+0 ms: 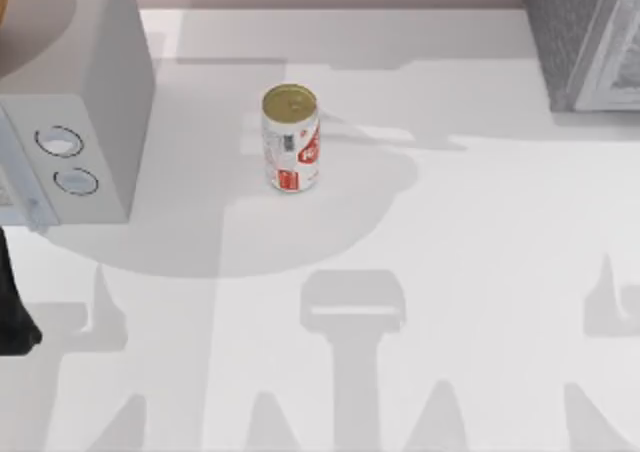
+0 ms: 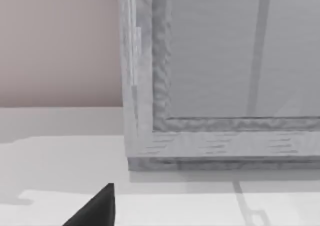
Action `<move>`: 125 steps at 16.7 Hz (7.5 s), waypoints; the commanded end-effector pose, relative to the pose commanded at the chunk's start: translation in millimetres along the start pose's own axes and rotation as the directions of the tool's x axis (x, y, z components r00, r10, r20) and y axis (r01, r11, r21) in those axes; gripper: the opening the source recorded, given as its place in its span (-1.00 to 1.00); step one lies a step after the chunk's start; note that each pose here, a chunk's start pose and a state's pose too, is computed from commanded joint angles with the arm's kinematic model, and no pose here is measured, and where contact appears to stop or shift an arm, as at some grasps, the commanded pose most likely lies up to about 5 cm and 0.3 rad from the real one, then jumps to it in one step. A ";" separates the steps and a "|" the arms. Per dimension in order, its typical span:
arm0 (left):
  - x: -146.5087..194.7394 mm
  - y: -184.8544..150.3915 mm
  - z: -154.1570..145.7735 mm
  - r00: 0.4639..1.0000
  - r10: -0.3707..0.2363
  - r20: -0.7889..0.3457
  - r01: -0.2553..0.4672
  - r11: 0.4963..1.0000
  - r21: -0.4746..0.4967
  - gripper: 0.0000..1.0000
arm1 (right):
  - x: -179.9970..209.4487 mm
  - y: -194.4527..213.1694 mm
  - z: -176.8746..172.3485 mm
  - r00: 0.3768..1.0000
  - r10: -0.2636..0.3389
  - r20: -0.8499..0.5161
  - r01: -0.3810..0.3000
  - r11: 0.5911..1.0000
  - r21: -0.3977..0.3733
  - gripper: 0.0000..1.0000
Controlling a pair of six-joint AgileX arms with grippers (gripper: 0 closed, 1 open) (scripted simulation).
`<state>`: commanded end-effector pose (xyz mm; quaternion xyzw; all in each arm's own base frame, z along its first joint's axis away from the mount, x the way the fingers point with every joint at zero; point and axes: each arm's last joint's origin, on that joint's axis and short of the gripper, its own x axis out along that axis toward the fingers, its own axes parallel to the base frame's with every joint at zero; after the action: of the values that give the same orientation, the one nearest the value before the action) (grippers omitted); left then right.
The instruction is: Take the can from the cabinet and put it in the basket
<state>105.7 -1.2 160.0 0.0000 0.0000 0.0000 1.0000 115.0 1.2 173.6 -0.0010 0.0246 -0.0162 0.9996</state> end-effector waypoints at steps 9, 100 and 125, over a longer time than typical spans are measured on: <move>0.0 0.0 0.0 1.000 0.000 0.000 0.000 1.000 0.000 1.00 | -8.6 -2.6 -14.1 0.998 0.032 0.049 -0.032 0.999 0.001 1.00; 0.0 0.0 0.0 1.000 0.000 0.000 0.000 1.000 0.000 1.00 | 91.6 99.6 342.3 0.998 0.033 0.050 -0.033 0.999 0.003 1.00; 0.0 0.0 0.0 1.000 0.000 0.000 0.000 1.000 0.000 1.00 | 72.1 48.5 294.0 0.998 -0.007 0.067 0.007 1.000 -0.001 1.00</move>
<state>105.7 -1.2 160.0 0.0000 0.0000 0.0000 1.0000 203.0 47.7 463.6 -0.0021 -0.0089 -0.0195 0.9998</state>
